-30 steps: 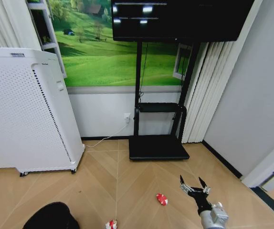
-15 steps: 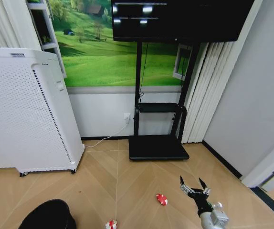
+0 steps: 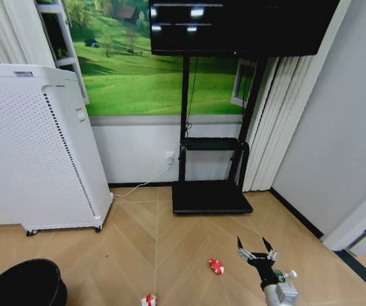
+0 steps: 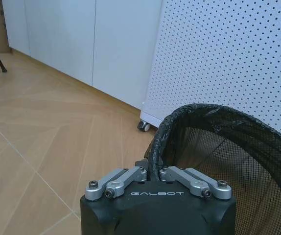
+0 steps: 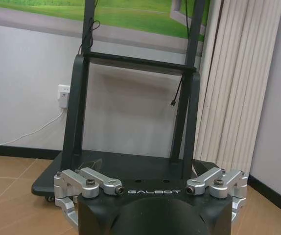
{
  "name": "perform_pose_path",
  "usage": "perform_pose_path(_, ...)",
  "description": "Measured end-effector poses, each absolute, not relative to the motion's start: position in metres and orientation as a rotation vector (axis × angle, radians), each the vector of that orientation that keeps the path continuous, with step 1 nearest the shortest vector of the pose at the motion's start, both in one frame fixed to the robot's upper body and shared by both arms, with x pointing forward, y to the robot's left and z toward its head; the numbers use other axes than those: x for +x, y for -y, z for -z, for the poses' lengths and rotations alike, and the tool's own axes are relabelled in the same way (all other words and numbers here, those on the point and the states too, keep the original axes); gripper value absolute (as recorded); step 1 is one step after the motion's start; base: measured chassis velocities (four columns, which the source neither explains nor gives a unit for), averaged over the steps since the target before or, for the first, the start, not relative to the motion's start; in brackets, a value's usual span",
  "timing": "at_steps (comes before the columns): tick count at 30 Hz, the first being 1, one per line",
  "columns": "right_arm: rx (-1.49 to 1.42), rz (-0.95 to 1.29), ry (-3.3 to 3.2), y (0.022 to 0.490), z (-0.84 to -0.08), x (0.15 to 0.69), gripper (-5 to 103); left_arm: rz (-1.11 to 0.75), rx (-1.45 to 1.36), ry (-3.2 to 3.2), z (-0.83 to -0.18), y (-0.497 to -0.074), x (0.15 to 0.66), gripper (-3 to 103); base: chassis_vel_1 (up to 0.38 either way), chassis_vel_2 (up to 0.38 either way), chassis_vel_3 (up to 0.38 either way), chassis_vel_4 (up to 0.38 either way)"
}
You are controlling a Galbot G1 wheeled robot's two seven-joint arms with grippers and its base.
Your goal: Pick up the trash bin and place the garbage on the floor into it.
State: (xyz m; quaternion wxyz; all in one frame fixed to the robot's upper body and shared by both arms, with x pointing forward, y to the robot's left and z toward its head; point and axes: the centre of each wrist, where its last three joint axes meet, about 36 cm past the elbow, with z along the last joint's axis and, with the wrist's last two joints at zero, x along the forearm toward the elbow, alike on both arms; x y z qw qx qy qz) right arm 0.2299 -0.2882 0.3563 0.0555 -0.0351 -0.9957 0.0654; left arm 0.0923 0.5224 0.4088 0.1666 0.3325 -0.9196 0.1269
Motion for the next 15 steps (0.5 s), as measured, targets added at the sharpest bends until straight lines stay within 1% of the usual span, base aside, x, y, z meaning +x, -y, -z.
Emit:
perform_pose_path(2, -0.091, -0.204, 3.016, 0.285, -0.352, 0.222, 100, -0.316, 0.948, 2.618, -0.407, -0.524, 0.091, 6, 0.000, 0.000, 0.000, 0.000)
perform_pose_path(7, -0.073, -0.214, 3.006, 0.280, -0.346, 0.213, 100, -0.307, 0.929, 2.614, -0.401, -0.519, 0.094, 6, 0.045, 0.034, -0.029, -0.051)
perform_pose_path(9, -0.071, -0.214, 3.005, 0.279, -0.345, 0.212, 100, -0.308, 0.922, 2.616, -0.401, -0.517, 0.095, 6, 0.158, 0.136, -0.074, -0.120)
perform_pose_path(15, -0.066, -0.213, 3.015, 0.276, -0.342, 0.210, 100, -0.305, 0.897, 2.629, -0.401, -0.515, 0.103, 6, 0.196, 0.177, -0.188, -0.197)
